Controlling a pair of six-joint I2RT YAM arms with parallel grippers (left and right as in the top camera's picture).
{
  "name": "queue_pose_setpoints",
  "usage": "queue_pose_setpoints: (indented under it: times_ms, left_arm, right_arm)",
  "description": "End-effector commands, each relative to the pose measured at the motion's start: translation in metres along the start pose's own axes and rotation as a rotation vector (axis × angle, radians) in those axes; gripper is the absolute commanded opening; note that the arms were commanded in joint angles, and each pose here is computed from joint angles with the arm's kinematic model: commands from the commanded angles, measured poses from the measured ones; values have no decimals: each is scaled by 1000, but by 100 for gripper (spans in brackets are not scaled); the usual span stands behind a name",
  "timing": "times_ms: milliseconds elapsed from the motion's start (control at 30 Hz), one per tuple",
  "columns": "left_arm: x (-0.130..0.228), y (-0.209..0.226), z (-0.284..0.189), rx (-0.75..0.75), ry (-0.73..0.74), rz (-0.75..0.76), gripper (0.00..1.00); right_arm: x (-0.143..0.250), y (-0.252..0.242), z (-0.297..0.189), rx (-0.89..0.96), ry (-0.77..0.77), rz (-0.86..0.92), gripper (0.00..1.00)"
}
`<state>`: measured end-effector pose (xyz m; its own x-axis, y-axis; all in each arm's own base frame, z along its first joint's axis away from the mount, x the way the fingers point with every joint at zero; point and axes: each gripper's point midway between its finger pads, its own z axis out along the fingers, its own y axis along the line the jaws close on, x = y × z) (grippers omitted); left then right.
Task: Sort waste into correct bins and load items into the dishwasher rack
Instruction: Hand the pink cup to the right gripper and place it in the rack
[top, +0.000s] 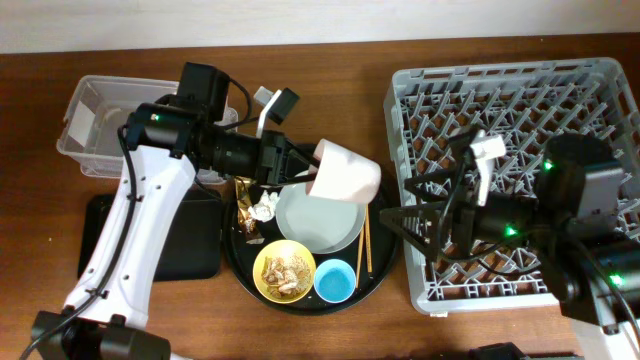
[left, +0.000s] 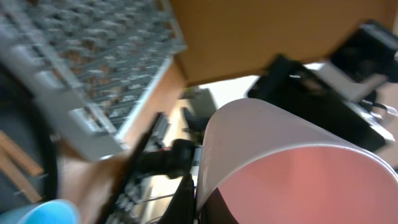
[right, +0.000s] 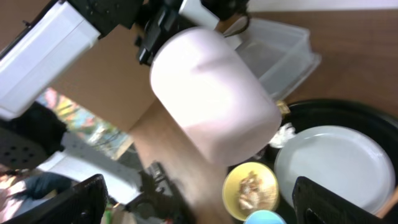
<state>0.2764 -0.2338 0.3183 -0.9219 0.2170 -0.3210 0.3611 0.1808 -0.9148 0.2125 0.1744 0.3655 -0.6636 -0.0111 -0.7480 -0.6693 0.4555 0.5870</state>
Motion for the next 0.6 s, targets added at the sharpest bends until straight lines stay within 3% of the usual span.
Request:
queue_pose_setpoints:
  times_ms: [0, 133, 233, 300, 433, 467, 500, 533, 567]
  left_arm:
    - [3, -35, 3, 165, 12, 58, 1]
    - [6, -40, 9, 183, 33, 62, 0]
    - [9, -43, 15, 190, 50, 75, 1]
    - [10, -44, 17, 193, 55, 88, 1]
    - [8, -44, 18, 194, 53, 105, 1]
    - [8, -44, 18, 194, 52, 107, 7]
    - [8, -44, 17, 193, 51, 108, 46]
    - [7, -43, 18, 189, 51, 113, 96]
    - [7, -42, 18, 182, 49, 121, 100]
  right_arm:
    - [-1, 0, 10, -24, 26, 27, 94]
    - [-11, 10, 16, -115, 18, -18, 93]
    - [-10, 27, 28, -192, 39, -79, 82]
    - [-9, 33, 34, -219, 53, -96, 67]
    - [-8, 36, 32, -224, 52, -102, 62]
    - [-8, 38, 31, -224, 47, -110, 56]
    - [-10, 40, 29, -225, 39, -122, 55]
    - [-12, 41, 26, -211, 24, -134, 54]
    - [-15, 38, 21, -167, -2, -144, 53]
